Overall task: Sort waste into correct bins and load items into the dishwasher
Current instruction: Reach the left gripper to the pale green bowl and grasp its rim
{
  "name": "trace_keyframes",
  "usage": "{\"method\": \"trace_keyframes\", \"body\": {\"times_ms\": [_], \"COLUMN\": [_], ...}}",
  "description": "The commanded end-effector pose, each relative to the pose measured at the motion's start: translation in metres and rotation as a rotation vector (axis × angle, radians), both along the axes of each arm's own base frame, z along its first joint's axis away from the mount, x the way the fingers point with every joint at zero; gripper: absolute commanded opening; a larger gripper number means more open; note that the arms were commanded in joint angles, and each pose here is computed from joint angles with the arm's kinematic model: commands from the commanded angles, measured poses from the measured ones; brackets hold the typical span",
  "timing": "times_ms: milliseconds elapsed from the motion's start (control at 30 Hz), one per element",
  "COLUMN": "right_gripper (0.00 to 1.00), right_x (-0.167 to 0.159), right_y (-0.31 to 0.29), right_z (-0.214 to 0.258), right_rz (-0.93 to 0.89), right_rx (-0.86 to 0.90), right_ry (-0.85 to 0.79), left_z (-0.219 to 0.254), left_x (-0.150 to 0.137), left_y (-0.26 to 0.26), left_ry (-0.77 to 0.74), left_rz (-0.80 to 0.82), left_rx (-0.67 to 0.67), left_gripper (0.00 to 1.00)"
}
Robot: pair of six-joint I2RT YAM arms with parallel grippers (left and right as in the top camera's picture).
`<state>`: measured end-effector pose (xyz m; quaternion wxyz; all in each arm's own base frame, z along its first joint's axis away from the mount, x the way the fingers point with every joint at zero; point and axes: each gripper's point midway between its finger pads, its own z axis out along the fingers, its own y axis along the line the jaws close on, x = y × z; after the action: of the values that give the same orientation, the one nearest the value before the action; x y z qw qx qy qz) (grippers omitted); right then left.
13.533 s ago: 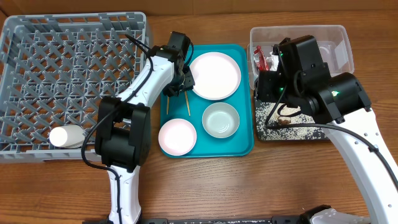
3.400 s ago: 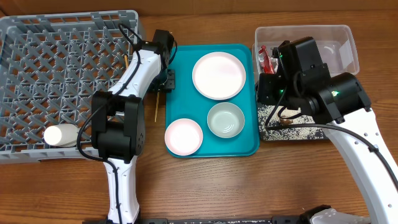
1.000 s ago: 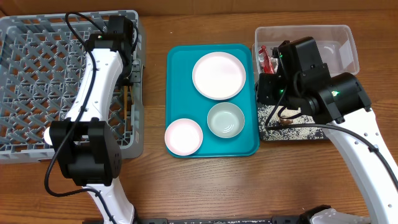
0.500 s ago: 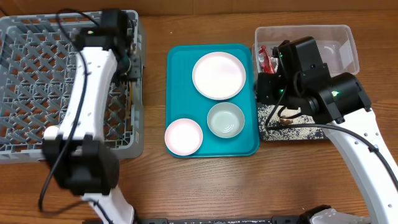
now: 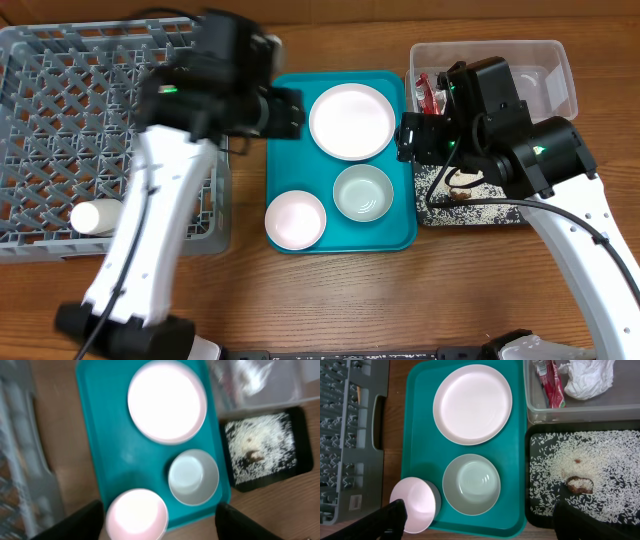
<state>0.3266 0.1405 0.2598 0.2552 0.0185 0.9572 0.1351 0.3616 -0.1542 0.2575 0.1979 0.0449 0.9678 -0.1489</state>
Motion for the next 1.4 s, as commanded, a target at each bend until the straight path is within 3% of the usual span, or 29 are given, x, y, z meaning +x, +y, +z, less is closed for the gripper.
{"method": "trace_keyframes", "body": {"times_ms": [0, 233, 500, 600, 767, 1100, 1300, 1367], "right_gripper": [0.95, 0.98, 0.98, 0.98, 0.98, 0.98, 0.98, 0.98], "right_x": [0.002, 0.001, 0.002, 0.002, 0.002, 0.002, 0.002, 0.002], "right_y": [0.0, -0.001, 0.0, 0.0, 0.0, 0.0, 0.0, 0.0], "right_z": [0.006, 0.005, 0.006, 0.006, 0.006, 0.006, 0.006, 0.006], "right_rz": [-0.004, -0.004, -0.004, -0.004, -0.004, -0.003, -0.003, -0.003], "right_rx": [0.01, 0.007, 0.009, 0.01, 0.01, 0.009, 0.009, 0.01], "right_ry": [-0.016, -0.009, -0.013, -0.016, -0.016, -0.016, -0.016, -0.018], "left_z": [-0.056, -0.143, -0.208, -0.218, -0.23, -0.237, -0.248, -0.246], "left_x": [0.0, 0.0, -0.006, -0.008, -0.01, -0.011, -0.018, -0.015], "left_y": [-0.009, -0.055, -0.074, -0.073, -0.072, -0.078, -0.074, -0.076], "left_ry": [0.127, 0.268, 0.386, 0.411, 0.434, 0.435, 0.451, 0.438], "left_rz": [0.1, 0.002, -0.044, -0.042, -0.043, -0.074, -0.075, -0.075], "left_rx": [0.084, 0.137, 0.184, 0.198, 0.213, 0.189, 0.198, 0.19], "left_gripper": [0.65, 0.66, 0.44, 0.33, 0.24, 0.27, 0.04, 0.04]}}
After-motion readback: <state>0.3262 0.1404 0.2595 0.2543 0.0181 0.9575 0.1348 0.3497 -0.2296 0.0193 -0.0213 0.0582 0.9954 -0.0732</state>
